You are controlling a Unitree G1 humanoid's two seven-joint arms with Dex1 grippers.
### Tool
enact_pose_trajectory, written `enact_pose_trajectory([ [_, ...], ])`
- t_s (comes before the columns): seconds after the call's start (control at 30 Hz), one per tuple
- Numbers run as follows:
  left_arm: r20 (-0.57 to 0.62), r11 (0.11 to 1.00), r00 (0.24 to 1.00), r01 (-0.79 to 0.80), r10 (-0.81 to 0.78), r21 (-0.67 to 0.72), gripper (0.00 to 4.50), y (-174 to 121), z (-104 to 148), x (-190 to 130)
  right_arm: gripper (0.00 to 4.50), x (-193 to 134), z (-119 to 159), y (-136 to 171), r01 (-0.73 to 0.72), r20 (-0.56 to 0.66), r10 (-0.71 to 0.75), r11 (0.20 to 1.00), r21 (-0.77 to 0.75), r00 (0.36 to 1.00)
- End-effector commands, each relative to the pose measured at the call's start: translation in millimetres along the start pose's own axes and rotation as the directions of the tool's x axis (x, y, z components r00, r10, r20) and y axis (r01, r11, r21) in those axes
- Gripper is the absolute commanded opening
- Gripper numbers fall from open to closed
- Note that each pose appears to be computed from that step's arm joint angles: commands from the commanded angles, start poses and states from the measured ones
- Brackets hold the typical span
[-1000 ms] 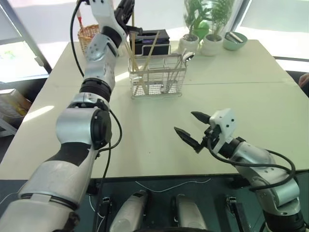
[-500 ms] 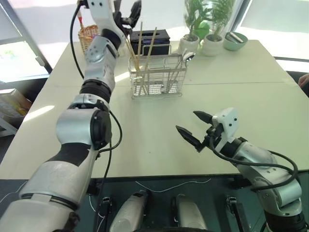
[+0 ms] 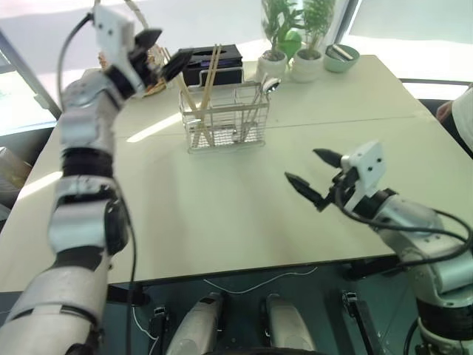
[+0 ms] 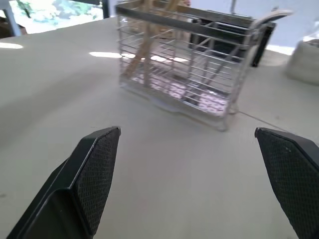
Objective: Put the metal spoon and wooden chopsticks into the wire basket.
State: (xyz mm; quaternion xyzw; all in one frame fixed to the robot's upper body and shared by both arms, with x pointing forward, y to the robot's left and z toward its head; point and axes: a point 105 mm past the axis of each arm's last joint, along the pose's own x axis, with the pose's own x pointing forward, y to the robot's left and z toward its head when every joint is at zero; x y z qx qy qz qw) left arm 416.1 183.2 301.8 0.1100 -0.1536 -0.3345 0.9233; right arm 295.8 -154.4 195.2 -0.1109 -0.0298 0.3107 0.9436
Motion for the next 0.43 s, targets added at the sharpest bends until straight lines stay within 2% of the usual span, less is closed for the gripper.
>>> enact_pose_trajectory([
  [0.03, -0.102, 0.989, 0.985, 0.145, -0.142, 0.028, 4.47, -26, 1, -25, 4.5, -1, 10, -5, -0.011, 0.028, 0.012, 0.999, -0.036, 1.0],
  [0.17, -0.196, 0.988, 0.968, 0.157, -0.154, -0.003, 4.47, -42, -15, -55, 4.5, 2, 9, -10, -0.016, 0.028, 0.016, 1.0, -0.026, 0.999],
  [0.43, -0.23, 0.991, 0.965, 0.117, -0.128, -0.061, 4.47, -62, -24, -65, 4.5, 10, 9, -11, -0.034, 0.033, 0.034, 0.999, -0.018, 0.999],
])
